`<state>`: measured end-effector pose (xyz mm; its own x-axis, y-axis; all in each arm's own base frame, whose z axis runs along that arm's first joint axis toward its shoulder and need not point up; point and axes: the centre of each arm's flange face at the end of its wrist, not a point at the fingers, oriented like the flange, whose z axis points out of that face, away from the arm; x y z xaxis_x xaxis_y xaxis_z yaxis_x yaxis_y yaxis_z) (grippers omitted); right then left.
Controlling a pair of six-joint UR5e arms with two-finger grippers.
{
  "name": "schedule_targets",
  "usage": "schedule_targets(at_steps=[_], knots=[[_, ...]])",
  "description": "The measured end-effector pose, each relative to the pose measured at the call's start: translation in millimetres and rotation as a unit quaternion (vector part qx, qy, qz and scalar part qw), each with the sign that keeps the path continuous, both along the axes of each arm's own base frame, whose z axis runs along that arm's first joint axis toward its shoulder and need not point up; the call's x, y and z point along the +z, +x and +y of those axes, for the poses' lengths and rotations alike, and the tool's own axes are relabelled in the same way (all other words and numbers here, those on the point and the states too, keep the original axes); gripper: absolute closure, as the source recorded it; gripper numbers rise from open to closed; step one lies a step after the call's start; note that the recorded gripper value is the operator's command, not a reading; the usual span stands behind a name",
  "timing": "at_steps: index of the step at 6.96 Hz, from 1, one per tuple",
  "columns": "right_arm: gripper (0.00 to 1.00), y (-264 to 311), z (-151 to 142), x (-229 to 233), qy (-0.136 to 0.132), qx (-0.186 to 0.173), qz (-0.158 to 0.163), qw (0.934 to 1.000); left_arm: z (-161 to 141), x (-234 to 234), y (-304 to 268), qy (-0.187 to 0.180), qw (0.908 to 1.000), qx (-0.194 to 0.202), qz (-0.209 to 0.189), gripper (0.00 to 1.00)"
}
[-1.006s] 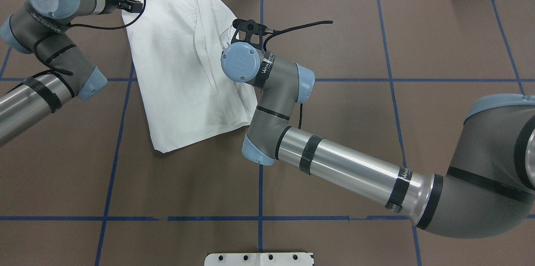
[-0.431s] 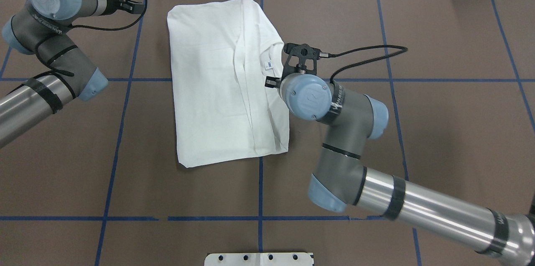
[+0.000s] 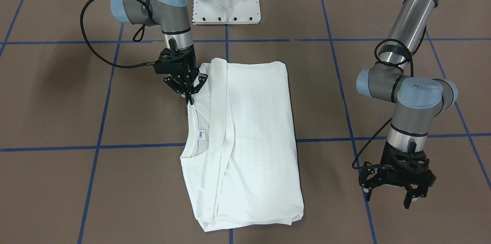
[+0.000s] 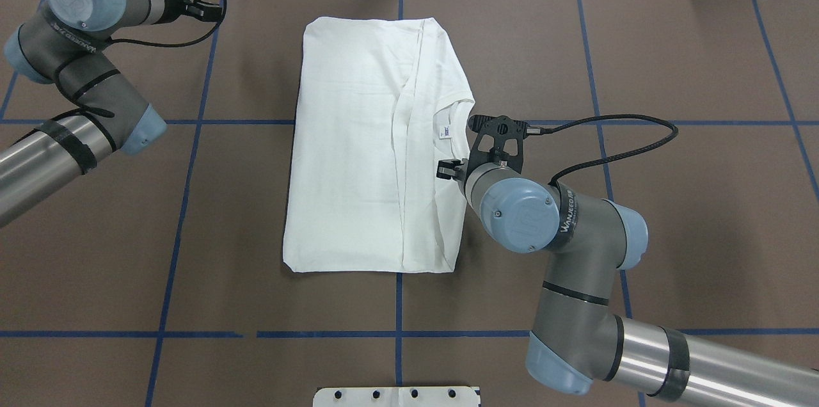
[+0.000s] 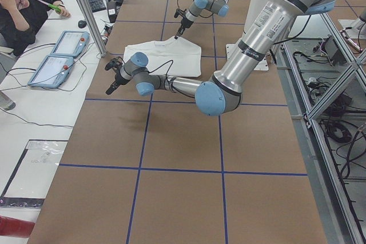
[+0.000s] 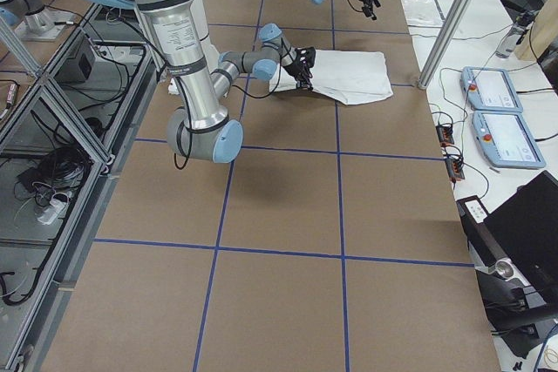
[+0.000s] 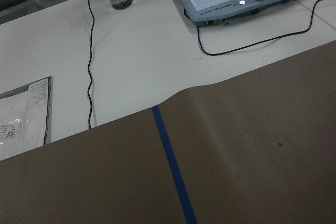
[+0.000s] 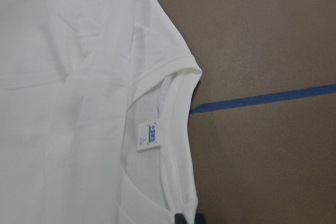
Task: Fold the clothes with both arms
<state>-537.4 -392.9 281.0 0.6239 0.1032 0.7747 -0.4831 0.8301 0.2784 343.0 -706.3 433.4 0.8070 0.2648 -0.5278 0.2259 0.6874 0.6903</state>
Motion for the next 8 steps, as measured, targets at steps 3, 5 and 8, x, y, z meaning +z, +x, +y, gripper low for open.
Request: schedule_targets(at_steps=[3, 5, 8], knots=[[0.00, 22.4, -35.9, -19.0, 0.000, -0.017, 0.022, 0.9996, 0.1, -0.2, 0.2, 0.000, 1.0000, 0.000, 0.000, 0.00], [0.00, -13.8, -98.9, -81.3, -0.025, -0.013, 0.053, 0.9982, 0.9, 0.1, 1.1, -0.001, 1.0000, 0.006, 0.002, 0.00], [0.00, -95.4, -162.1, -116.9, -0.062, -0.012, 0.117, 0.9911, 4.2, 0.7, 4.5, -0.007, 0.9995, 0.028, 0.009, 0.00]])
